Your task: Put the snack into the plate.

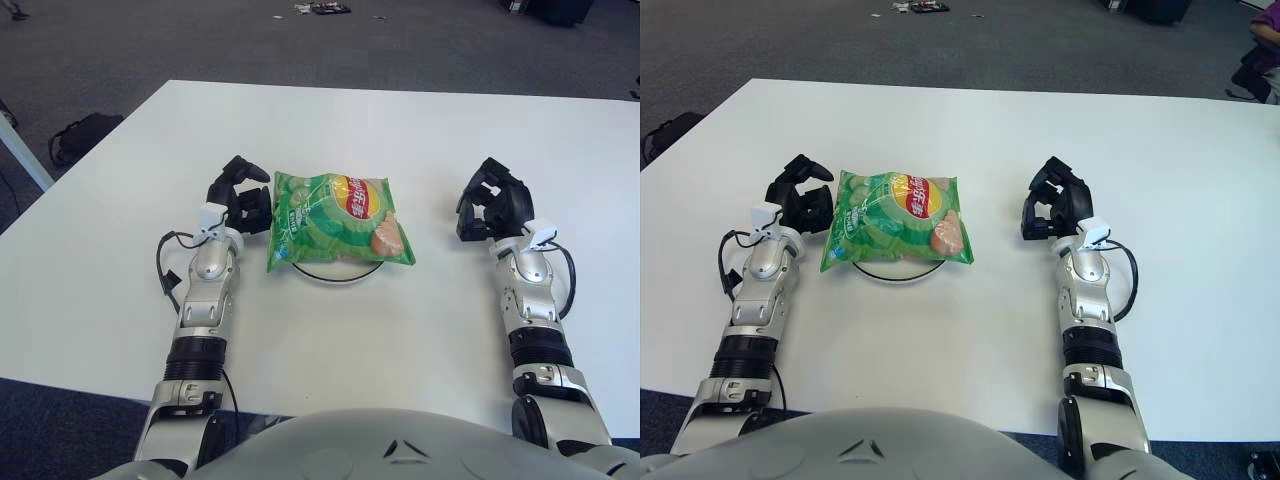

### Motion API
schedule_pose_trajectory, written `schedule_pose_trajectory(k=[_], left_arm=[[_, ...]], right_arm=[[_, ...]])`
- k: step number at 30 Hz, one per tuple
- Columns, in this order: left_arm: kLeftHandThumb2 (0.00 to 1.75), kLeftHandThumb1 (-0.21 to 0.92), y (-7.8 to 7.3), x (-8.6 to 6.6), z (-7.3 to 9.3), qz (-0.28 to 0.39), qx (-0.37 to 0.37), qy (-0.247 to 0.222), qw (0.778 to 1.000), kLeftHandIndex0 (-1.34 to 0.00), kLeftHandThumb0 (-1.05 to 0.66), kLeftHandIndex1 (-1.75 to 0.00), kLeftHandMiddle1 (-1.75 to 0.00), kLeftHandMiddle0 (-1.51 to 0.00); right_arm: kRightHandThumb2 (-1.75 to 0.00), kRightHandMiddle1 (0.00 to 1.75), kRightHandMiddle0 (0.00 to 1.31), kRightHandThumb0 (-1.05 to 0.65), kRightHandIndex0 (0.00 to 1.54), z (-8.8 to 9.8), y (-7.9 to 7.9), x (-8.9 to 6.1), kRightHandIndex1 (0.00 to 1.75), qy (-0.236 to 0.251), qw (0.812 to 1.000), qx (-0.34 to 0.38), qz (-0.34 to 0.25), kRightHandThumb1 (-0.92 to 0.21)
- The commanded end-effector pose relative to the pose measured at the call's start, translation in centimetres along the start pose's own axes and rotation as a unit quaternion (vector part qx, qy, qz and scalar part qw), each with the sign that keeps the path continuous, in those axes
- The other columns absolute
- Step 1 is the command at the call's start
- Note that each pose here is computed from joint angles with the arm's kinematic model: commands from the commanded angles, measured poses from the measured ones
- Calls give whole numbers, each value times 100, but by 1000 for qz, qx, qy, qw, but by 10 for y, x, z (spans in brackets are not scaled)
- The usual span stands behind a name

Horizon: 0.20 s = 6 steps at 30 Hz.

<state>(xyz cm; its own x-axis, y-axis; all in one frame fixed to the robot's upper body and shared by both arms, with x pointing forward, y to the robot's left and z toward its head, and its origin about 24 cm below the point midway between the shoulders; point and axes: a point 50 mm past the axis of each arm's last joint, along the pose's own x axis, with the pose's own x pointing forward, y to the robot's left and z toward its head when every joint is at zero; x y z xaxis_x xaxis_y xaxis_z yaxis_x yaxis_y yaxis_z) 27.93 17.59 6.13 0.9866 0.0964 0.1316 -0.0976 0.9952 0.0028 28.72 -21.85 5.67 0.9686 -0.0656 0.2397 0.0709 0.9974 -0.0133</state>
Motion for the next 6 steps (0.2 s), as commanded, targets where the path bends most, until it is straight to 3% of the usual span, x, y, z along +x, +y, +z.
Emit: schedule_pose_trajectory(k=[1,6], left_arm=[[122,40,4,-21,-30,5,3,57,998,-55,-45,-175,-175,-129],[121,41,5,-20,-30,4,7,57,998,-54,-45,-175,-175,-128]], right_arm=[[-175,175,70,-1,87,-51,7,-47,175,106,993,45,-25,6],[-175,175,70,-1,87,-51,8,-46,174,104,993,47,-24,6]])
